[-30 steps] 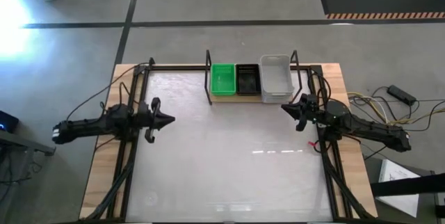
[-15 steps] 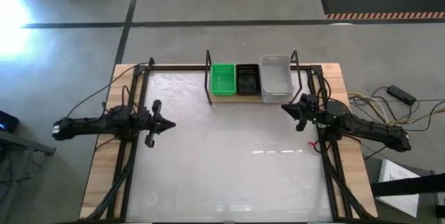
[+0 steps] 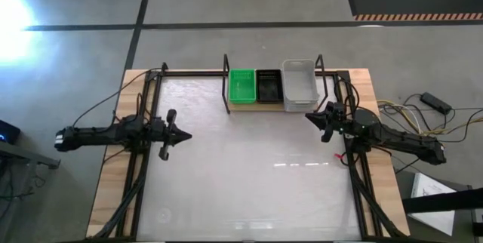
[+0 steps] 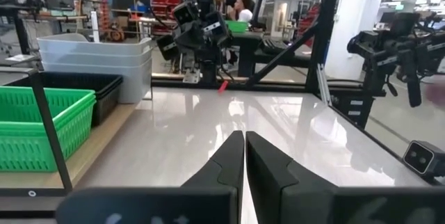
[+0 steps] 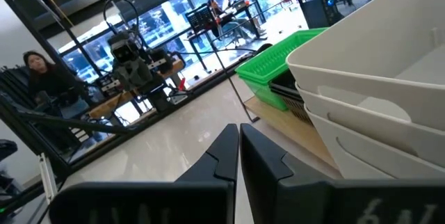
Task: Stack baskets on shelf by color
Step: Return to Home Position
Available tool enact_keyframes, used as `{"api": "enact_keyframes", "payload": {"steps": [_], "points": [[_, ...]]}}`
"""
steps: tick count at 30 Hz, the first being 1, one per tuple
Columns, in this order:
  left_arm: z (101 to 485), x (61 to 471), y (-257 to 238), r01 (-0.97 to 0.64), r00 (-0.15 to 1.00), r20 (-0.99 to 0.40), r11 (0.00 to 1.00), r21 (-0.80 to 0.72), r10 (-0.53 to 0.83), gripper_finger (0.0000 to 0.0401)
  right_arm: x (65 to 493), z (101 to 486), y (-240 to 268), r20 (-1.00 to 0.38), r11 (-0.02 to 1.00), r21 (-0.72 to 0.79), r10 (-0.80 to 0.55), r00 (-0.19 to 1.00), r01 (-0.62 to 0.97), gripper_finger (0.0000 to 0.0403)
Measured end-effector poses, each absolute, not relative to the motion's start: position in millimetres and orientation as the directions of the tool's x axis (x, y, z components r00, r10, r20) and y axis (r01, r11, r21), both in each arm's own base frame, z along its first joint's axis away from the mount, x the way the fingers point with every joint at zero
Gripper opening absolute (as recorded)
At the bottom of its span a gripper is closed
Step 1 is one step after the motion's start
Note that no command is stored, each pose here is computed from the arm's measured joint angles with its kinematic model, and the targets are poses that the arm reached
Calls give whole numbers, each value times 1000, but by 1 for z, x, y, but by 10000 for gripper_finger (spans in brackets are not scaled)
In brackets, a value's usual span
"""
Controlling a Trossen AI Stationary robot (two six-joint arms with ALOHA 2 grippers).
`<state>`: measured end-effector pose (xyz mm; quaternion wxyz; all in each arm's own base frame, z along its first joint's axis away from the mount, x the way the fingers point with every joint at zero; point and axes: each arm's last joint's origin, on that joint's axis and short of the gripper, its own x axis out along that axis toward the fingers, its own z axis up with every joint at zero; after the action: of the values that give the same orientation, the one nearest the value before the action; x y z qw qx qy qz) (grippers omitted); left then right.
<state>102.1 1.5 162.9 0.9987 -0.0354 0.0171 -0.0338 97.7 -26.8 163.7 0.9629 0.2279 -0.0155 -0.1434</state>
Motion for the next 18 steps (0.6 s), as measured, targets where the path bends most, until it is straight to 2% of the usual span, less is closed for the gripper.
{"api": "enact_keyframes", "payload": {"steps": [14,16,18], "points": [[162,103,2,65,997,-43,995,-75,-69,0,98,164,-25,-31,858,443,-275,961,260,9],[162,103,2,65,997,-44,995,-75,-68,0,97,167,-19,0,905,373,-220,975,204,9],[162,103,2,65,997,-45,995,-75,-68,0,96,169,-13,28,966,212,-159,987,149,9]]}}
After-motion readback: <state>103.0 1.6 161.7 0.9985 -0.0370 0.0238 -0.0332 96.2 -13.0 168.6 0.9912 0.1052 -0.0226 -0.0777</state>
